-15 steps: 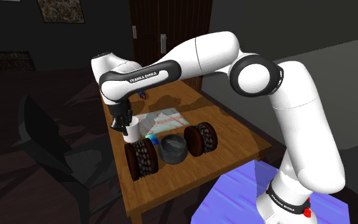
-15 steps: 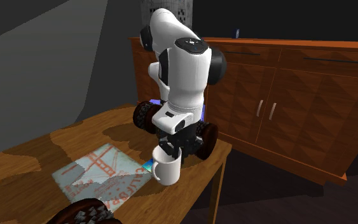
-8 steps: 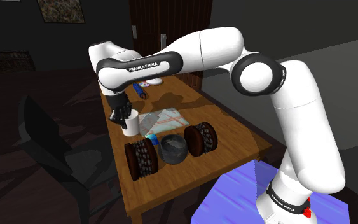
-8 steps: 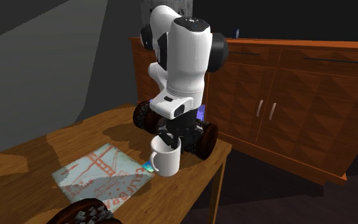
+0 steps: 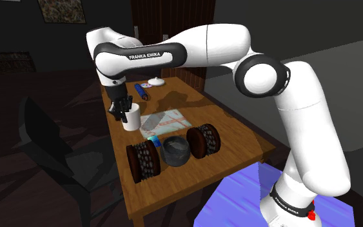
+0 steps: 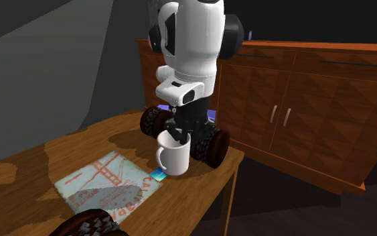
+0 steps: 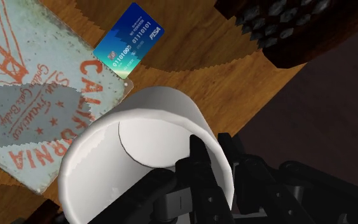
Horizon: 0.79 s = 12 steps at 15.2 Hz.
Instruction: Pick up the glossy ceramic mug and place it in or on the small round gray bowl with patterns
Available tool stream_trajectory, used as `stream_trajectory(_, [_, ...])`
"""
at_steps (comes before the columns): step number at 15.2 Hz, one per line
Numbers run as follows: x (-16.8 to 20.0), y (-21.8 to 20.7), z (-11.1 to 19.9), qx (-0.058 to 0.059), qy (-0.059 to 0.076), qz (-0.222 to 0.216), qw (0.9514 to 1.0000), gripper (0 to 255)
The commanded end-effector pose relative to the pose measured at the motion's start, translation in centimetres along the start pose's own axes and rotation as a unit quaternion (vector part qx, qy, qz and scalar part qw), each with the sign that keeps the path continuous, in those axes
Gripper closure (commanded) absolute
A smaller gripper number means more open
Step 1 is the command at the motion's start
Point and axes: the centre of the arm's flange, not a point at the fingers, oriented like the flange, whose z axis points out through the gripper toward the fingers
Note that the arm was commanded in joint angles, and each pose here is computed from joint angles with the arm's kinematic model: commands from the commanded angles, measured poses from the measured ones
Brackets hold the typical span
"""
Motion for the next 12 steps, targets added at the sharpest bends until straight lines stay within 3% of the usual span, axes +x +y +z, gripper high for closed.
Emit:
stream_trajectory(1, [-0.2, 0.0, -1.1, 0.0, 0.0, 0.0, 1.0, 255])
stream_trajectory(12, [-0.8, 0.3, -6.6, 0.0, 0.0, 0.0, 1.0, 255])
